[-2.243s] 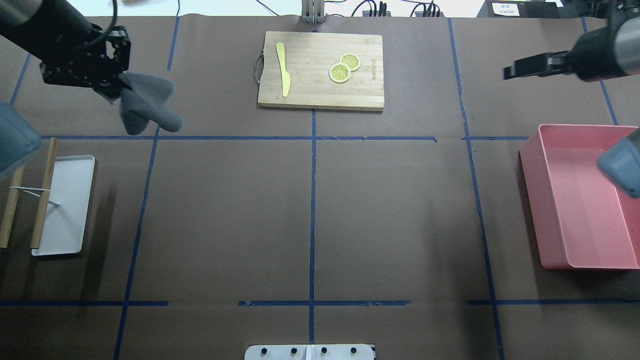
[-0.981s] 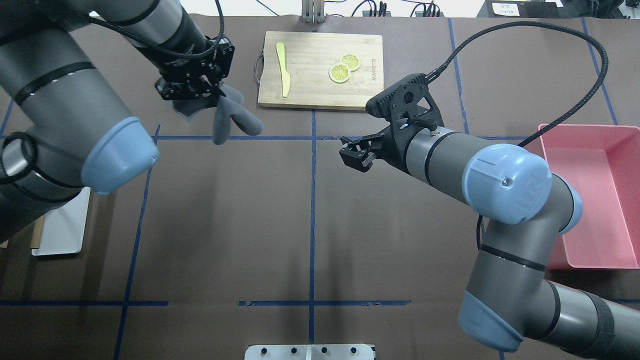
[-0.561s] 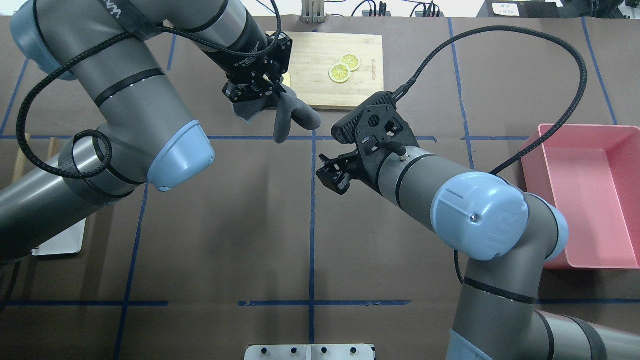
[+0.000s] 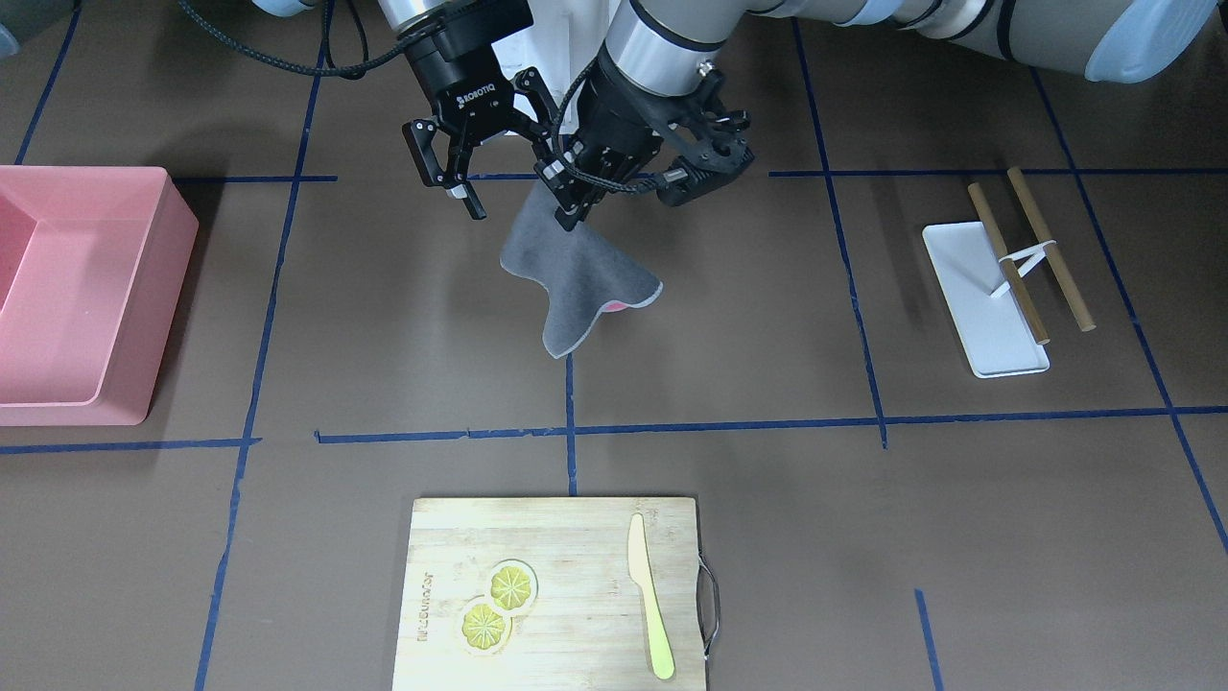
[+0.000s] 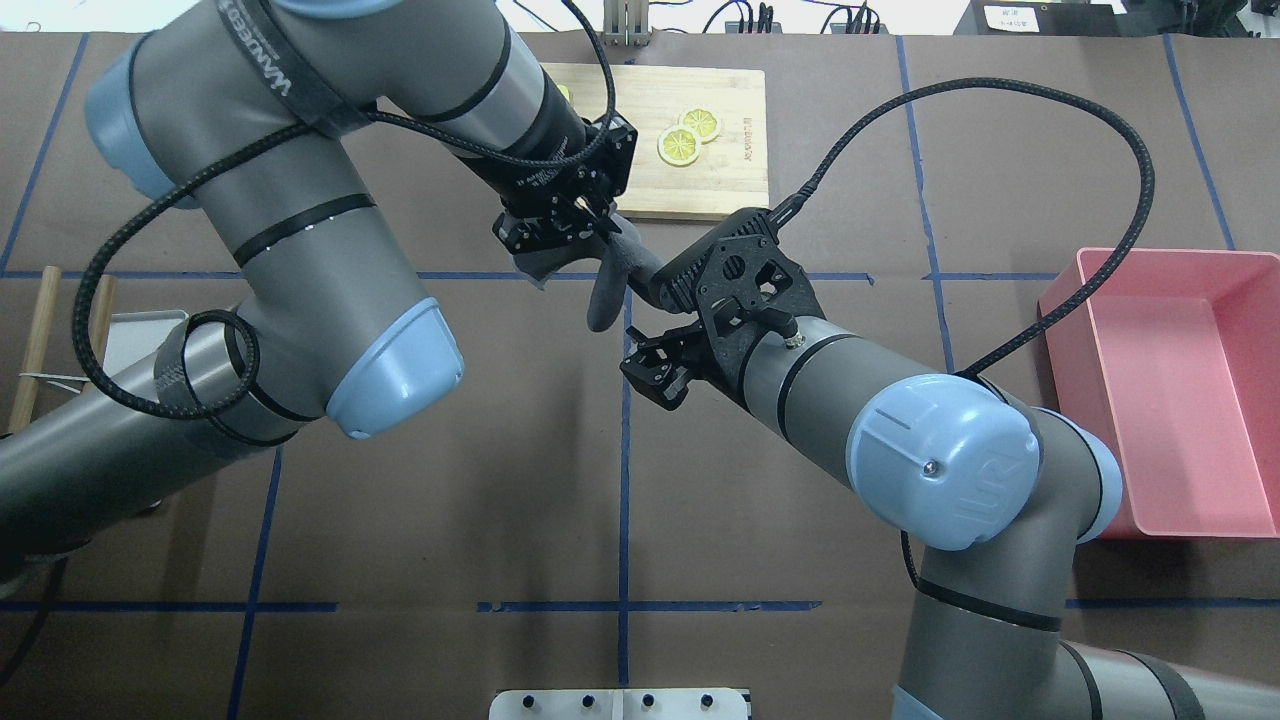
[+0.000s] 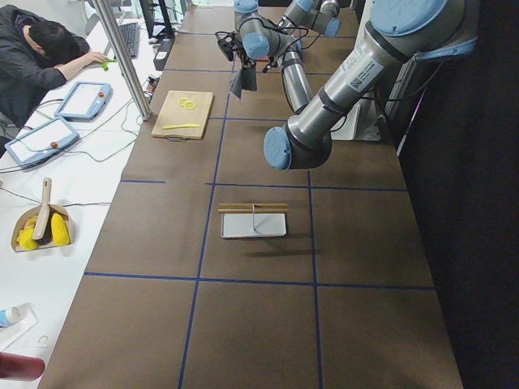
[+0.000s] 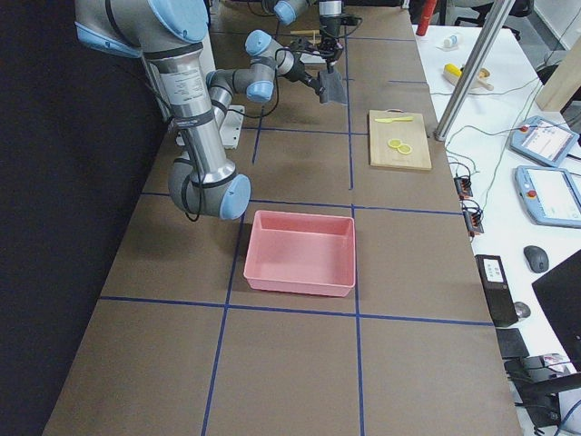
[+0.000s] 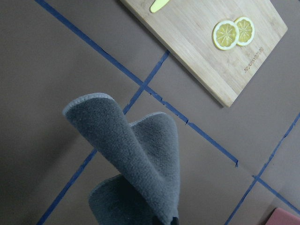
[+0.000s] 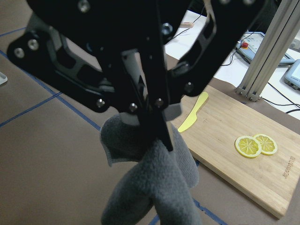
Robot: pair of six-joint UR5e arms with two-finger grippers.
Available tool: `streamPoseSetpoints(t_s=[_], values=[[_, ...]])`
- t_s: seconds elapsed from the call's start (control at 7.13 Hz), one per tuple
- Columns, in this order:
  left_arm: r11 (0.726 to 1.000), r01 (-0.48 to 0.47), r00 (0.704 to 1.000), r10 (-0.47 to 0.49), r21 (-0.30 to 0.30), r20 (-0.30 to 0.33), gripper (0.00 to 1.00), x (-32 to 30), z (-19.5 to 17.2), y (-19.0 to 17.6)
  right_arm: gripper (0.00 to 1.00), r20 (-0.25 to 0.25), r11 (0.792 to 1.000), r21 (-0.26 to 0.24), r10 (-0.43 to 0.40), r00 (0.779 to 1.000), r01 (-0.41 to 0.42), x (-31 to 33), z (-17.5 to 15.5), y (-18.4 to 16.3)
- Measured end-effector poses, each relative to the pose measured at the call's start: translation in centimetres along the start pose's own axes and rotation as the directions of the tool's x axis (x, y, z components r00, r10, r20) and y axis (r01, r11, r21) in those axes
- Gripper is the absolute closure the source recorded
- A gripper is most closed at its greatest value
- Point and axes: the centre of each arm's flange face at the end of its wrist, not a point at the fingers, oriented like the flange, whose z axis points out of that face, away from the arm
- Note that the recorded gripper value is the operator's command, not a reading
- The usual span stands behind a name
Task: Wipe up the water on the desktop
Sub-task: 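Bring the cloth to the right gripper and close the right gripper on it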
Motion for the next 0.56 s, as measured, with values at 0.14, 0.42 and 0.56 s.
streamPoseSetpoints(t_s=[0.14, 0.42, 0.56], values=[[1.000, -0.008, 1.000, 0.008, -0.010, 0.002, 0.97, 0.0, 0.3, 0.7, 0.19, 0.002, 1.000, 0.000, 0.001, 1.000, -0.001, -0.1, 0.0, 0.0], [1.000, -0.019, 1.000, 0.019, -0.025, 0.002, 0.97, 0.1, 0.6, 1.8, 0.34, 0.006, 1.000, 0.001, 0.015, 1.000, -0.015, -0.3, -0.1, 0.1], [0.999, -0.022, 1.000, 0.022, -0.031, 0.005, 0.97, 0.1, 0.8, 2.2, 0.37, 0.006, 1.000, 0.001, 0.026, 1.000, -0.026, -0.3, -0.1, 0.1]])
